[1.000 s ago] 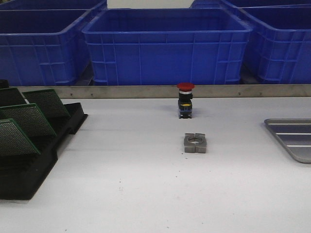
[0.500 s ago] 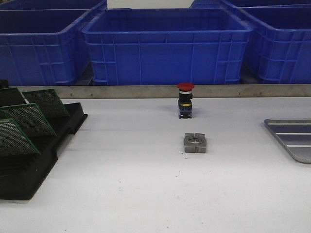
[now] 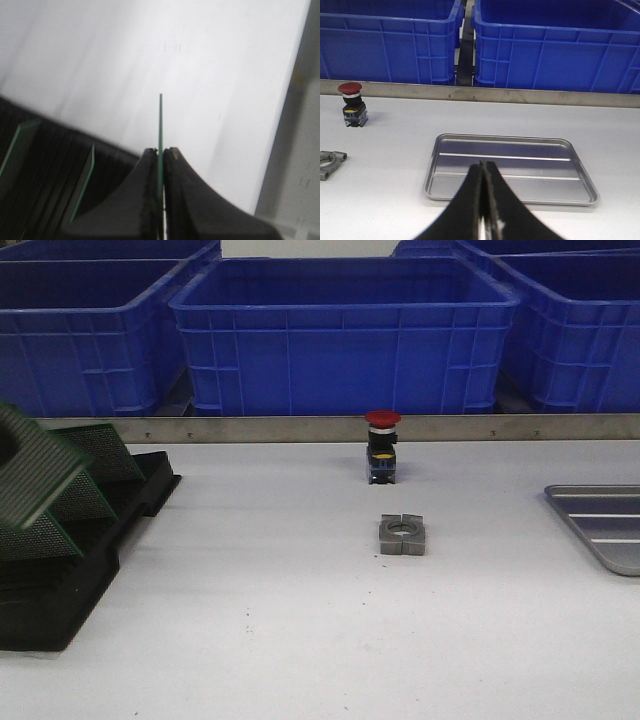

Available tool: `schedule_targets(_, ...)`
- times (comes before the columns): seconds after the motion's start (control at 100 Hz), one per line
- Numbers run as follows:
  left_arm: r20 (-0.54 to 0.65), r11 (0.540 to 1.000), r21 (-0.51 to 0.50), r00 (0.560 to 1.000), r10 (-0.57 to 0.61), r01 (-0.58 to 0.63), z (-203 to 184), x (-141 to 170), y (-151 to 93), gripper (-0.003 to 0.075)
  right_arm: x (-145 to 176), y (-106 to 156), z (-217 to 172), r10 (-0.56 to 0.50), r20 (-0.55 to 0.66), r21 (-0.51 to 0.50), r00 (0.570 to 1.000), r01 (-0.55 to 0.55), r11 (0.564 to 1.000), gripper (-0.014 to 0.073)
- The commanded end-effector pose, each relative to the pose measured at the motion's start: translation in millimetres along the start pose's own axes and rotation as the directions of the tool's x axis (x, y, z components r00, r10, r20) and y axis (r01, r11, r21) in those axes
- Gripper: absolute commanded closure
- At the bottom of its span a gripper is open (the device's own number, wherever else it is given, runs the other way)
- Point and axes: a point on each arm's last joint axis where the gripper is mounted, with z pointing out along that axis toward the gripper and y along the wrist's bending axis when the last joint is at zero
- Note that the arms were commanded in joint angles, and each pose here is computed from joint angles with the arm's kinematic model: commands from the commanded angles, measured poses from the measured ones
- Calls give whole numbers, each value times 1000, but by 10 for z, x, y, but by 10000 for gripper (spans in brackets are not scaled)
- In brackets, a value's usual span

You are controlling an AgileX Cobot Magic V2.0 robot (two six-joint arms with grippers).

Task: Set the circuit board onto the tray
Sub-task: 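Lift the green board out of the rack with the left gripper toward the center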

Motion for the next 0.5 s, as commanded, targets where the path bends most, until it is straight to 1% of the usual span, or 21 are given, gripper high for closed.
schedule_targets(0.0,265,993,53,957,-119,108,-99,-325,-36,737,-79,1,-17,-12,100,2,995,12,1000,655)
schedule_targets(0.03,319,988,79,936,-152,133,-100,-388,-48,737,-79,1,-17,-12,100,2,995,12,1000,655)
schedule_targets(0.1,394,977,133,895,-207,167,-75,-495,-70,737,-79,1,-17,-13,100,2,995,13,1000,655)
schedule_targets(0.17,421,969,178,877,-232,171,-15,-572,-112,737,-80,1,-17,-13,101,2,995,13,1000,655)
schedule_targets(0.32,391,951,273,886,-250,148,218,-665,-227,737,-83,1,-18,-13,102,2,995,13,1000,655)
schedule_targets(0.49,322,915,388,913,-250,114,541,-744,-421,737,-83,1,-18,-13,102,2,995,13,1000,655)
